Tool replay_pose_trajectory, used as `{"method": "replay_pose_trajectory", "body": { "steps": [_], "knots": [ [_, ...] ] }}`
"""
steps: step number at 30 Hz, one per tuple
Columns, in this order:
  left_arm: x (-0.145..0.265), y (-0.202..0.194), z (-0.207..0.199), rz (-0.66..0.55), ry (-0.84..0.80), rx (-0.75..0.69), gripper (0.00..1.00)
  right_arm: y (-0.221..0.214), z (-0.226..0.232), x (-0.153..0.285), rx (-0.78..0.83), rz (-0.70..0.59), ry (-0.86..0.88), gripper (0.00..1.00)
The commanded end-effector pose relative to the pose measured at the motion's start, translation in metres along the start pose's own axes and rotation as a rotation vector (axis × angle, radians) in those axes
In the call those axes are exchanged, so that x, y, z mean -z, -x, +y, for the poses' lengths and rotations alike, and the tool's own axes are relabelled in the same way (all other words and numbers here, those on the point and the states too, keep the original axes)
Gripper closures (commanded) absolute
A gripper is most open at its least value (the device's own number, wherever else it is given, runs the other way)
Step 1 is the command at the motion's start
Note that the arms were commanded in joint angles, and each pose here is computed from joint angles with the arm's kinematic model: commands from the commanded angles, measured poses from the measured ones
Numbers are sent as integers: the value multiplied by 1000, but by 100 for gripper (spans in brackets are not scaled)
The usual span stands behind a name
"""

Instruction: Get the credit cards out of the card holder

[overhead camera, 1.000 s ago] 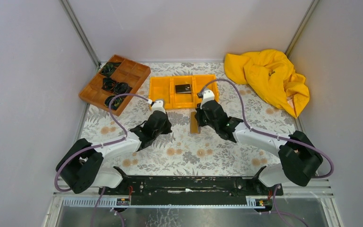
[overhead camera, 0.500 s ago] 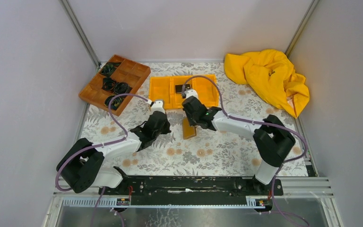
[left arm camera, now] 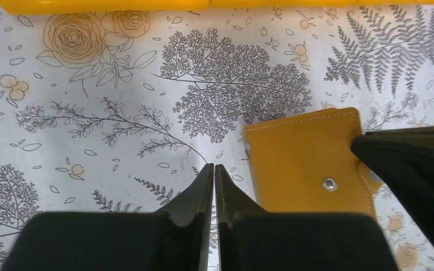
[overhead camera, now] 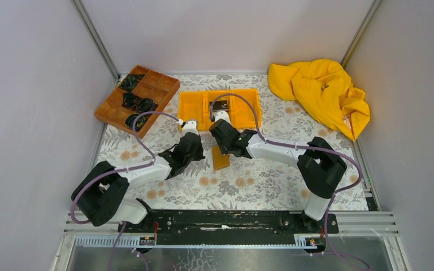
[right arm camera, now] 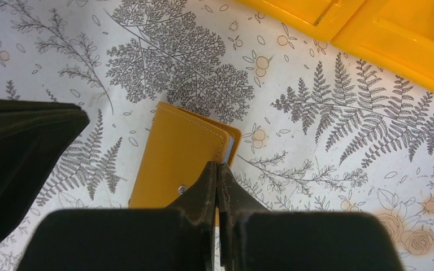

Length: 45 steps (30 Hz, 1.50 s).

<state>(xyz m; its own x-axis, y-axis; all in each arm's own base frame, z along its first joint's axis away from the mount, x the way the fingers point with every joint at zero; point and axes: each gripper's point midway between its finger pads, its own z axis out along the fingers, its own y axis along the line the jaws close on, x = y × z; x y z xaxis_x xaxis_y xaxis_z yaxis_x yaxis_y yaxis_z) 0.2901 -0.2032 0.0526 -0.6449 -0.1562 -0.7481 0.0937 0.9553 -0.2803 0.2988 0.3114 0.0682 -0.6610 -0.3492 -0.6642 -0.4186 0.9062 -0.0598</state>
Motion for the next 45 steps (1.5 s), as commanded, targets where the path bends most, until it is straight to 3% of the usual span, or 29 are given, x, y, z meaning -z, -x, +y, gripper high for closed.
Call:
{"method": "replay_pose_trajectory", "body": {
  "steps": [1, 6, 10, 12, 14, 20, 30, 36, 45],
  "knots": [
    [-6, 14, -8, -28, -20, -5, 98, 23, -1, 28, -23, -75, -6, 100],
    [-12, -2, -29, 38, -150, -2, 100, 6, 4, 25, -13, -72, 53, 99],
    [-16, -17, -53, 102, -285, 18, 100, -8, 5, 17, -28, -65, 64, 82],
    [-16, -22, -63, 123, -342, 23, 100, -14, 5, 15, -30, -61, 69, 60],
    [-17, -28, -70, 156, -378, 26, 100, -19, 4, 13, -37, -61, 66, 52],
    [-25, -43, -74, 225, -394, 38, 100, -22, 0, 16, -50, -73, 64, 48],
    [-27, -42, -65, 229, -331, 33, 100, -40, -25, 22, -114, -68, -43, 48],
    [-24, -40, -67, 223, -340, 42, 100, -34, -41, 42, -224, -130, -94, 25],
    [-25, -41, -65, 202, -345, 39, 100, -51, -43, 49, -341, -170, -76, 26]
  ]
}}
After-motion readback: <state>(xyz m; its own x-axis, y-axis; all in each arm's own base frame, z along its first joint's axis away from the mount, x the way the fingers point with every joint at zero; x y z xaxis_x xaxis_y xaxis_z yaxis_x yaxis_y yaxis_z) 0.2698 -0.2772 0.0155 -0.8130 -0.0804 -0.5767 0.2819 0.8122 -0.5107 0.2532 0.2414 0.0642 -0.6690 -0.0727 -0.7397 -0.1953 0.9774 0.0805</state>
